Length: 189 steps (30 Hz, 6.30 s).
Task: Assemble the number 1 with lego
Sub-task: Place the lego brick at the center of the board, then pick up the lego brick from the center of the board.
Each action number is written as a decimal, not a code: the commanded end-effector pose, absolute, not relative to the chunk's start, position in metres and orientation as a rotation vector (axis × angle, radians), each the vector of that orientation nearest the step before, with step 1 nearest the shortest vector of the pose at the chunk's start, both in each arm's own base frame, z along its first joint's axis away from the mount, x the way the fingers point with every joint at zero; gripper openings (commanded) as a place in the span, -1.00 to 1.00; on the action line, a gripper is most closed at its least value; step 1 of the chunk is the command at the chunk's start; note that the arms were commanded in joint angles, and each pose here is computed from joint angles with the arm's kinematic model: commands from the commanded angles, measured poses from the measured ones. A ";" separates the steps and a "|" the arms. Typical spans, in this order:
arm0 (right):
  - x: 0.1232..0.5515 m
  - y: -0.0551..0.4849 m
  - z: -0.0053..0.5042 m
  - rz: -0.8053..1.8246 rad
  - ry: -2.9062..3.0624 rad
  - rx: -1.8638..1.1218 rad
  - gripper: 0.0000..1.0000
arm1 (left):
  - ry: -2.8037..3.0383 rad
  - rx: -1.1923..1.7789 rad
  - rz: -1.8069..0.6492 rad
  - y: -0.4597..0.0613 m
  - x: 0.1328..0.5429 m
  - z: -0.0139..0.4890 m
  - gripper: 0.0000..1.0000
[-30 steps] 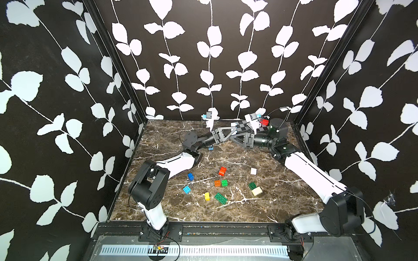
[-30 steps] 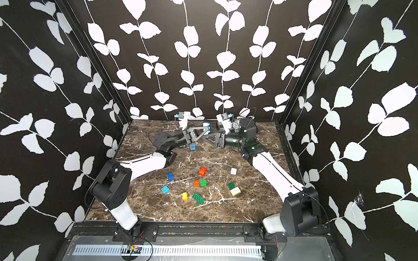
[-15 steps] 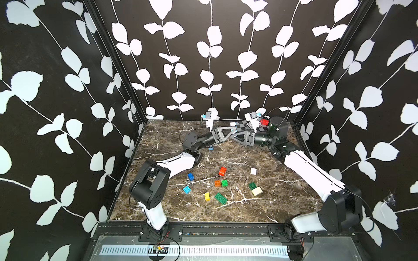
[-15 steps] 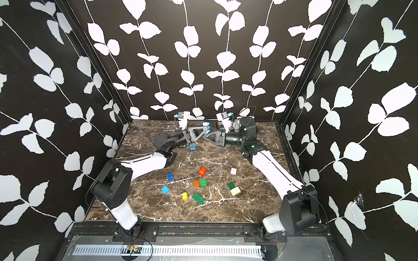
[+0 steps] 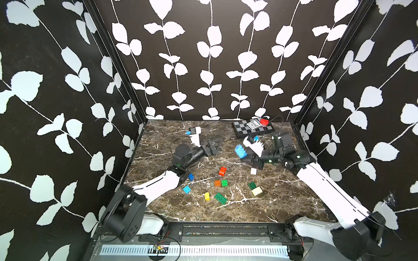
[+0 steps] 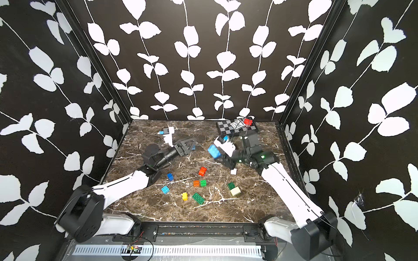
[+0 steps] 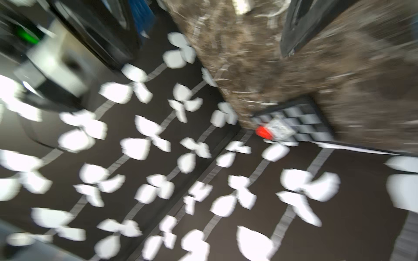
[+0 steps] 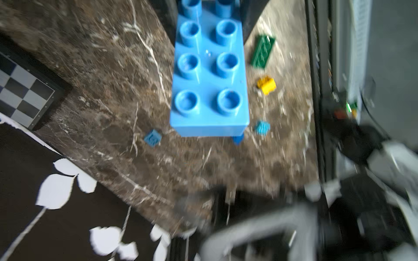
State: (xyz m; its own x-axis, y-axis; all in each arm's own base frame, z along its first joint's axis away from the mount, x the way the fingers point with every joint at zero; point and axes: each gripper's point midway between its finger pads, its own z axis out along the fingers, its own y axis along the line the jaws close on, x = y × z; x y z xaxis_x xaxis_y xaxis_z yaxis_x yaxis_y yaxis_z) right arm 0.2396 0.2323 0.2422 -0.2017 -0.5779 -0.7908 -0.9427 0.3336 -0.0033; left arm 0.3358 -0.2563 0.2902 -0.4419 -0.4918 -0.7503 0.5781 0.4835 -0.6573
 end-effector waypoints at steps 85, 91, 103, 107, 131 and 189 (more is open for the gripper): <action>0.261 0.231 0.113 0.307 2.689 -0.566 0.18 | 2.570 -0.246 -0.350 -0.156 0.296 0.114 0.75; 0.269 0.275 0.100 0.263 2.759 -0.591 0.38 | 2.575 -0.346 -0.305 -0.140 0.283 0.110 0.73; 0.254 0.290 0.073 0.086 2.862 -0.730 0.28 | 2.590 -0.292 -0.341 -0.148 0.284 0.101 0.76; 0.247 0.292 0.065 0.088 2.899 -0.741 0.15 | 2.612 -0.248 -0.356 -0.155 0.289 0.100 0.76; 0.240 0.312 0.036 0.090 2.971 -0.813 0.16 | 2.569 -0.212 -0.360 -0.150 0.286 0.107 0.75; 0.182 0.206 0.097 -0.030 2.136 -2.436 -0.59 | 2.294 0.100 -0.343 -0.142 0.288 0.143 0.71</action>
State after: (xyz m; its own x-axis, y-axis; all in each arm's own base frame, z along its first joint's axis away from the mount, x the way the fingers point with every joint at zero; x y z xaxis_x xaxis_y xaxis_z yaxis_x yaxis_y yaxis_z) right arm 0.1956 0.2204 0.1112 -0.0184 -0.9993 -0.0337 -0.9998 0.0185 -0.0028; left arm 0.2901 -0.1439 0.1416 -0.6990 -0.0709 -0.7116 0.1465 0.9598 -0.2396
